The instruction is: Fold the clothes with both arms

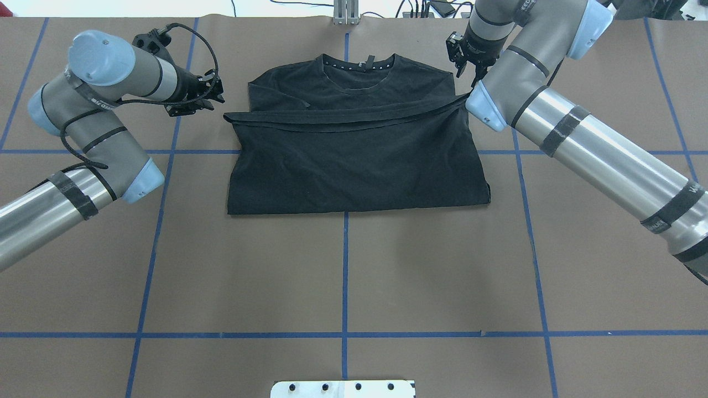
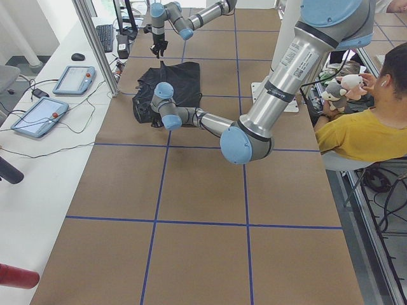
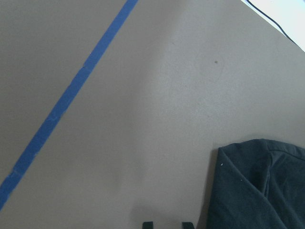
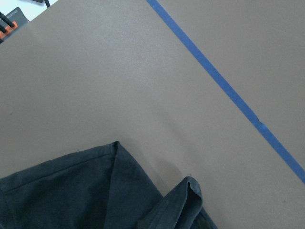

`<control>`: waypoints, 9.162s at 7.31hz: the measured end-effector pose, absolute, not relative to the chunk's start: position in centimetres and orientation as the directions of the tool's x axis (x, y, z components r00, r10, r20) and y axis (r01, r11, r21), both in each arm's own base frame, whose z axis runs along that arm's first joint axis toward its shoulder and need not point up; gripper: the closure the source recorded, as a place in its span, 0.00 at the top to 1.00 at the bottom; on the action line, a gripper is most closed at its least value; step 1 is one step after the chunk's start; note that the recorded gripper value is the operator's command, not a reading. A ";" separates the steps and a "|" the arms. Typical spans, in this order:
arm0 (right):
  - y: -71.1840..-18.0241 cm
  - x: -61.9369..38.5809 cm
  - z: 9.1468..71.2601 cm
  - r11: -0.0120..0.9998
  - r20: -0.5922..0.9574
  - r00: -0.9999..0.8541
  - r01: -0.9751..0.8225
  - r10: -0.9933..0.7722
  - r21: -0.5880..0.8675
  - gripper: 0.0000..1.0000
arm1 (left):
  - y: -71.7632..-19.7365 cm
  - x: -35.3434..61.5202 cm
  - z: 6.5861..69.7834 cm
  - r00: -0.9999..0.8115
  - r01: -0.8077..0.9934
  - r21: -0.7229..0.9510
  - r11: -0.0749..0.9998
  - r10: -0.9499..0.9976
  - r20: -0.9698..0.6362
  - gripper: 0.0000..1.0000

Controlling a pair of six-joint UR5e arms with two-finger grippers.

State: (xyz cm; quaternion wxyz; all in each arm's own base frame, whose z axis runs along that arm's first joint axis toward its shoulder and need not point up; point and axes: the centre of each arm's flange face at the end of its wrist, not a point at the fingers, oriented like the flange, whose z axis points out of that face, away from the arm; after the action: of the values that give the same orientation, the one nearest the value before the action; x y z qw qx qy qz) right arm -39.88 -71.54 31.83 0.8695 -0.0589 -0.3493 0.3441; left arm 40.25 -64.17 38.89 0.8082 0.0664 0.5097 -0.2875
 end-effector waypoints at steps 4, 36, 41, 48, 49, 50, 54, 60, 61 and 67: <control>-58.4 -38.6 35.3 0.675 0.620 0.341 -0.586 0.706 -0.447 0.71 | -65.1 39.2 37.5 0.303 0.537 -0.174 0.825 -0.381 -0.873 0.38; -40.0 -38.5 39.6 0.699 0.680 0.334 -0.611 0.653 -0.371 0.00 | -65.0 38.8 38.1 0.309 0.565 -0.154 0.810 -0.382 -0.871 0.39; -25.8 -37.6 32.7 0.687 0.489 0.524 -0.291 0.697 -0.666 0.14 | -63.1 37.6 34.6 0.266 0.532 -0.147 0.834 -0.330 -0.906 0.38; -21.5 -39.4 29.6 0.670 0.493 0.489 -0.301 0.720 -0.679 1.00 | -53.6 35.4 31.9 0.204 0.379 -0.162 0.911 -0.253 -0.946 0.55; -24.8 -38.2 28.5 0.678 0.543 0.412 -0.349 0.731 -0.647 1.00 | -51.4 36.7 32.5 0.204 0.357 -0.191 0.915 -0.275 -0.939 0.55; -27.6 -37.4 27.6 0.713 0.624 0.349 -0.407 0.700 -0.572 1.00 | -49.0 39.4 32.9 0.201 0.342 -0.239 0.909 -0.320 -0.926 0.55; -35.0 -38.0 26.0 0.735 0.732 0.279 -0.531 0.622 -0.423 1.00 | -43.5 47.0 34.8 0.296 0.374 -0.295 0.879 -0.415 -0.861 0.55; -37.1 -37.6 25.5 0.716 0.733 0.255 -0.556 0.631 -0.423 1.00 | -41.9 49.1 36.3 0.346 0.357 -0.300 0.885 -0.423 -0.837 0.53; -37.2 -37.4 25.4 0.714 0.733 0.252 -0.557 0.632 -0.424 1.00 | -41.9 49.2 36.4 0.348 0.357 -0.300 0.885 -0.424 -0.836 0.44; -38.1 -36.0 25.4 0.702 0.727 0.238 -0.561 0.644 -0.439 1.00 | -42.3 48.8 35.6 0.332 0.374 -0.289 0.881 -0.419 -0.845 0.00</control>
State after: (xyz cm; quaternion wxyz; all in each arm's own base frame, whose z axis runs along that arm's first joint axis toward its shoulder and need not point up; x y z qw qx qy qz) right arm -36.03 -38.11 25.37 0.7857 -0.0433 -0.4836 0.3834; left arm 48.83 -42.32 35.61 0.8157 -0.0212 0.5245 -0.2430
